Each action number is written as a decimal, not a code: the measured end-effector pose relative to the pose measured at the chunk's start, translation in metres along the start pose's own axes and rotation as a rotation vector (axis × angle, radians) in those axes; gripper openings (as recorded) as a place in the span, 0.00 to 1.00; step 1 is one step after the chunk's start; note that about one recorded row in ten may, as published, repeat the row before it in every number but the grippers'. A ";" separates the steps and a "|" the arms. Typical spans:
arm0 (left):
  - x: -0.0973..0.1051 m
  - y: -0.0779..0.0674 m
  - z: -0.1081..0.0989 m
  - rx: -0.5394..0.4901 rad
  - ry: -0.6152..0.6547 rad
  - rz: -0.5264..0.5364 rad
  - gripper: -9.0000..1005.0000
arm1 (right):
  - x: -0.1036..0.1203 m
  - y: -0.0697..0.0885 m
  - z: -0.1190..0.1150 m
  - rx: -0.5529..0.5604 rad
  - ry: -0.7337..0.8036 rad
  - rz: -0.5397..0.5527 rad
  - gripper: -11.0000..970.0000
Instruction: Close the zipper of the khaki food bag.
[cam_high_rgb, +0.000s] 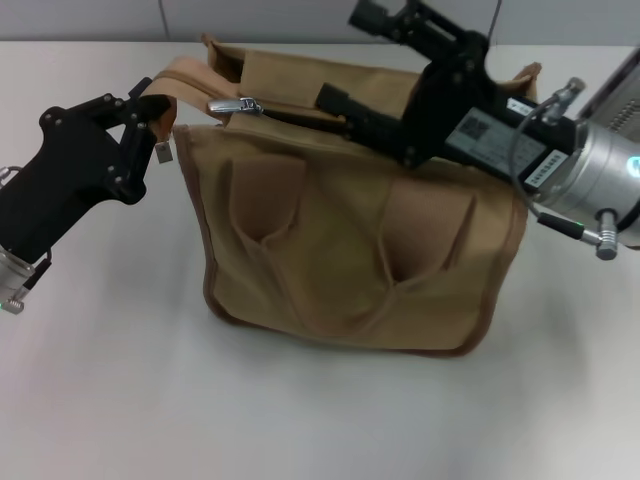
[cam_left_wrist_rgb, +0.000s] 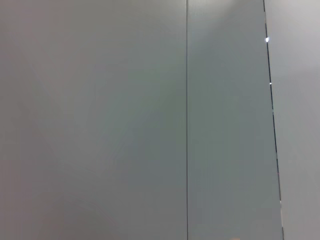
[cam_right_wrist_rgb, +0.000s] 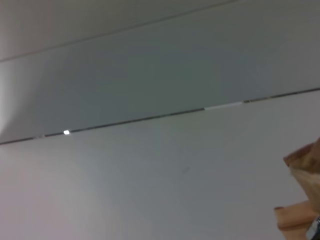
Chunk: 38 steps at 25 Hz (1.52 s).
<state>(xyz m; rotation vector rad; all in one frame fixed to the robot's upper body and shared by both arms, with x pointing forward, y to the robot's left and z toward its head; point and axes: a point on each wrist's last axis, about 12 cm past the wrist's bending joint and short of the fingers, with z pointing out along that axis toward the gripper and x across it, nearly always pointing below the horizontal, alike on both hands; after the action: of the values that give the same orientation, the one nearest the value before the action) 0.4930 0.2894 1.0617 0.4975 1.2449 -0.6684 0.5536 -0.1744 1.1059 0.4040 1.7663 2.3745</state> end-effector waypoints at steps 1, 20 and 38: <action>-0.001 0.000 0.000 0.000 -0.005 -0.001 0.03 | 0.001 -0.001 0.002 0.008 0.010 0.002 0.79; -0.010 -0.018 0.010 0.086 -0.157 -0.059 0.03 | -0.007 -0.006 0.025 0.131 0.044 -0.058 0.79; -0.009 -0.019 0.011 0.090 -0.155 -0.067 0.03 | -0.017 0.016 0.010 0.123 0.126 -0.497 0.79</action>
<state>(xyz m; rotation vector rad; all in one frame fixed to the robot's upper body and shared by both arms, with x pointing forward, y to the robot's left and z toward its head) 0.4859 0.2699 1.0738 0.4711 1.0931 -0.8078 0.5733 -0.1747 1.1217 -0.1636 1.8084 1.9834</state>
